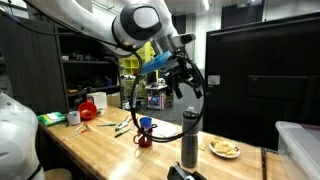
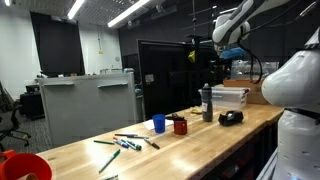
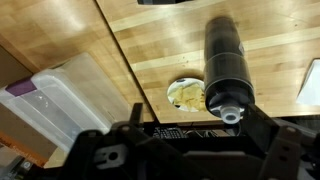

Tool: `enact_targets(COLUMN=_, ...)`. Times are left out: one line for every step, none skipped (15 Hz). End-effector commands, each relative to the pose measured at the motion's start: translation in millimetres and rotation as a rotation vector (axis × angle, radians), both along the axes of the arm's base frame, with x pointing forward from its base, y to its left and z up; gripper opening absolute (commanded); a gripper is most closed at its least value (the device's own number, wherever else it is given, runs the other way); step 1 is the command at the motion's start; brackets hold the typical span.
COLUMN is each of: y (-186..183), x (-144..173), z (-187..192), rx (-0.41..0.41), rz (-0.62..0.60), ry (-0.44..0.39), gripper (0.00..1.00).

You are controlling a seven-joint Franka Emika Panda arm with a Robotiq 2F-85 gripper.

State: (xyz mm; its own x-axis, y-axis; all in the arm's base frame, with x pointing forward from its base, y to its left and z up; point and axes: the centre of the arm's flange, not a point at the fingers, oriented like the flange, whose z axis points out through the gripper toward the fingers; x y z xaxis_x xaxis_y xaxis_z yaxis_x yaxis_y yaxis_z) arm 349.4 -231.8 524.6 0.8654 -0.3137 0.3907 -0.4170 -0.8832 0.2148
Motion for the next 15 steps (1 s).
enact_targets(y=17, x=1, z=3, rx=-0.077, rz=-0.05, ry=-0.013, gripper=1.0)
enact_targets(y=22, x=3, z=4, rx=-0.096, rz=-0.061, ry=-0.012, gripper=1.0)
enact_targets(y=27, x=3, z=5, rx=-0.117, rz=-0.073, ry=-0.008, gripper=1.0)
enact_targets(y=33, x=4, z=6, rx=-0.141, rz=-0.082, ry=-0.008, gripper=1.0)
enact_targets(y=39, x=4, z=7, rx=-0.168, rz=-0.093, ry=-0.012, gripper=1.0)
enact_targets(y=46, x=5, z=8, rx=-0.195, rz=-0.104, ry=-0.018, gripper=1.0)
enact_targets(y=52, x=5, z=8, rx=-0.221, rz=-0.114, ry=-0.021, gripper=1.0)
enact_targets(y=59, x=6, z=9, rx=-0.249, rz=-0.126, ry=-0.027, gripper=1.0)
enact_targets(y=64, x=6, z=9, rx=-0.273, rz=-0.136, ry=-0.031, gripper=1.0)
enact_targets(y=70, x=6, z=9, rx=-0.293, rz=-0.144, ry=-0.033, gripper=1.0)
enact_targets(y=75, x=7, z=9, rx=-0.307, rz=-0.151, ry=-0.039, gripper=1.0)
enact_targets(y=79, x=7, z=9, rx=-0.315, rz=-0.156, ry=-0.045, gripper=1.0)
enact_targets(y=85, x=8, z=11, rx=-0.309, rz=-0.16, ry=-0.054, gripper=1.0)
enact_targets(y=88, x=8, z=13, rx=-0.299, rz=-0.166, ry=-0.063, gripper=1.0)
enact_targets(y=93, x=10, z=16, rx=-0.283, rz=-0.172, ry=-0.084, gripper=1.0)
